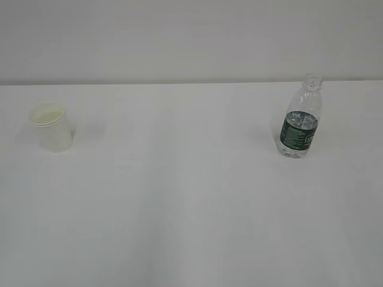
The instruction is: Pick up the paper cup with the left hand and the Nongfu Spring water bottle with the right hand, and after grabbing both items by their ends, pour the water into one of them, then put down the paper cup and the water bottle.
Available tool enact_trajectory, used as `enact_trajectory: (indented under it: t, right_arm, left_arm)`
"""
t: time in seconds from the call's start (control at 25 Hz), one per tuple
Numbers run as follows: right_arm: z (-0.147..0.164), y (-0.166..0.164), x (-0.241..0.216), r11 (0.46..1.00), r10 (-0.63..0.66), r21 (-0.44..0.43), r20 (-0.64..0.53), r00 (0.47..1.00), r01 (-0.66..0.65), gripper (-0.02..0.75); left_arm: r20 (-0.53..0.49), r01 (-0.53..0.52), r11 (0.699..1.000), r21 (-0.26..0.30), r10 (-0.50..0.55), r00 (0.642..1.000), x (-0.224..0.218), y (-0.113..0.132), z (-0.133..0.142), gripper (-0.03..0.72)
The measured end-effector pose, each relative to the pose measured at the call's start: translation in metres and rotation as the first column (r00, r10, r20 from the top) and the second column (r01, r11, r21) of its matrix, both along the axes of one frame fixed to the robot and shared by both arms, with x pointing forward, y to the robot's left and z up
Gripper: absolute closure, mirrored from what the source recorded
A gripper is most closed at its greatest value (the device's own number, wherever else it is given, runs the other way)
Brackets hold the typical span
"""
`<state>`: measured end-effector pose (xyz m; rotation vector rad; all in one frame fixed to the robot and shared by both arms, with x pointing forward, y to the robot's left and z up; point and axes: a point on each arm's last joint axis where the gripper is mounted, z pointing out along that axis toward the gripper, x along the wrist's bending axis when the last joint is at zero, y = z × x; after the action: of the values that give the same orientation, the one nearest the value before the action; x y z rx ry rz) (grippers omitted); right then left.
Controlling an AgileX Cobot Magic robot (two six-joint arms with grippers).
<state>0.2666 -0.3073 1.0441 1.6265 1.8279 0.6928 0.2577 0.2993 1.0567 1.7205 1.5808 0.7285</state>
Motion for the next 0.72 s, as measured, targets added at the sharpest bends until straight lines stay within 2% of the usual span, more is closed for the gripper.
enact_trajectory:
  t: [0.24, 0.52, 0.72]
  right_arm:
    - [0.002, -0.002, -0.011, 1.0, -0.001, 0.016, 0.074, 0.997, -0.001, 0.202]
    - [0.002, -0.007, -0.032, 0.999, -0.006, 0.047, 0.208, 0.978, -0.004, 0.202]
    - [0.001, -0.008, -0.036, 0.999, -0.008, 0.052, 0.227, 0.974, -0.004, 0.202]
  left_arm:
    - [0.046, 0.0, 1.0, -0.007, 0.0, 0.999, -0.007, 0.001, 0.001, 0.21]
    - [0.165, 0.002, 1.0, -0.025, 0.002, 0.986, -0.026, 0.004, 0.001, 0.208]
    - [0.173, 0.002, 1.0, -0.026, 0.002, 0.985, -0.028, 0.004, 0.001, 0.207]
